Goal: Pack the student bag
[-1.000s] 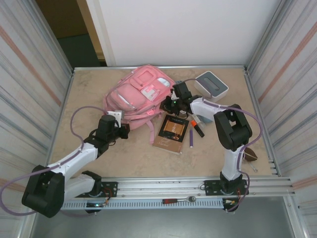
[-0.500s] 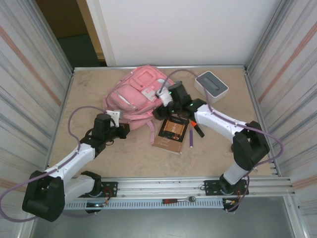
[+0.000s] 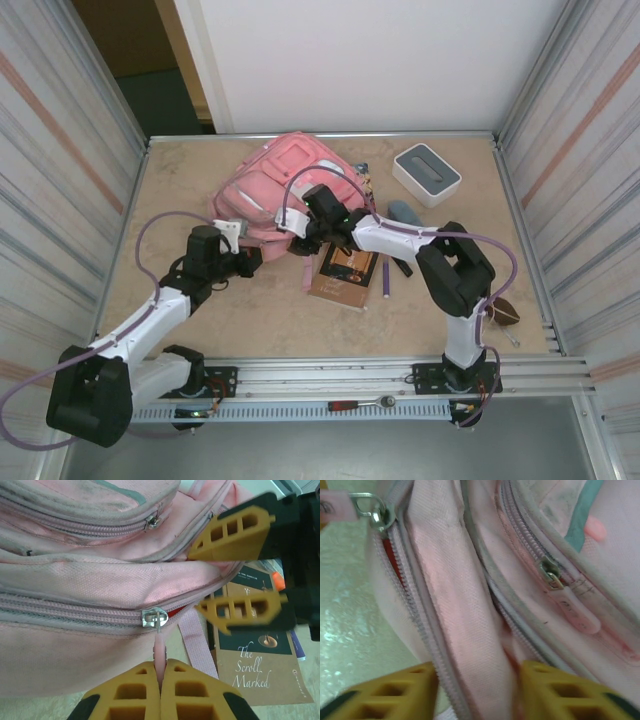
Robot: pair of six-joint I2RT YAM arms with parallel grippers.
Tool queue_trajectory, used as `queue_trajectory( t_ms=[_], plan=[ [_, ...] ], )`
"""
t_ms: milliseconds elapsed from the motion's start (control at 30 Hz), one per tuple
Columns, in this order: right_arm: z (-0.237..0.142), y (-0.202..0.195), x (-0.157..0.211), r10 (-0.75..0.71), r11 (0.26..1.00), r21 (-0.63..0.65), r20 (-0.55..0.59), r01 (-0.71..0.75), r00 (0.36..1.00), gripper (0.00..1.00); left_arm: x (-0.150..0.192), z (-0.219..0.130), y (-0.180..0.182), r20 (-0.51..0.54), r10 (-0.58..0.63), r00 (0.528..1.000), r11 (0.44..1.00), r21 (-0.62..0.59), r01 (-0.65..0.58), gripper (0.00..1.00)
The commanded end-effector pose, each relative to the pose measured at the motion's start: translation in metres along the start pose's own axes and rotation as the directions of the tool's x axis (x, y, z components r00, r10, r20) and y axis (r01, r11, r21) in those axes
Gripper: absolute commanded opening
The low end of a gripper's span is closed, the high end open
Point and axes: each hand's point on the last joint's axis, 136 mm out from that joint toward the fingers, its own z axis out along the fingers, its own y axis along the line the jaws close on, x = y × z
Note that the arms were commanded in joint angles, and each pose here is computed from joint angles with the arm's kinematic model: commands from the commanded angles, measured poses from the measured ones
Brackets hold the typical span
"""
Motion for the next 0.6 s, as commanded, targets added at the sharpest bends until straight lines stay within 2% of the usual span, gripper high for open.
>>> queue_trajectory(
  t_ms=[0,100,233,433,500,567],
  plan=[
    [-0.008,-0.02,-0.009,-0.054,0.994,0.092,0.008,0.053,0.998,0.19,-0.032,-0.015,-0.009,0.1,0.024,0.995,1.0,0.004,-0.025,0.0],
    [-0.023,-0.028,0.001,-0.055,0.991,0.122,-0.007,0.055,0.998,0.09,-0.03,-0.024,0.013,0.122,0.013,0.992,0.994,-0.107,0.0,0.0],
    [-0.035,-0.043,0.019,-0.105,0.98,0.16,-0.068,0.115,0.992,0.06,-0.025,-0.04,0.043,0.174,-0.003,0.985,0.97,-0.239,0.045,0.0],
    [-0.047,-0.06,0.03,-0.152,0.969,0.175,-0.128,0.173,0.98,0.09,-0.016,-0.034,0.034,0.122,-0.015,0.992,0.984,-0.174,0.036,0.0],
    [-0.05,-0.064,0.033,-0.135,0.972,0.173,-0.142,0.159,0.981,0.16,-0.014,-0.032,0.025,0.108,-0.015,0.994,0.992,-0.122,0.028,0.0],
    [-0.054,-0.059,0.027,-0.117,0.98,0.147,-0.129,0.136,0.985,0.28,-0.016,-0.03,0.011,0.106,-0.023,0.994,0.999,-0.043,0.028,0.0]
  ],
)
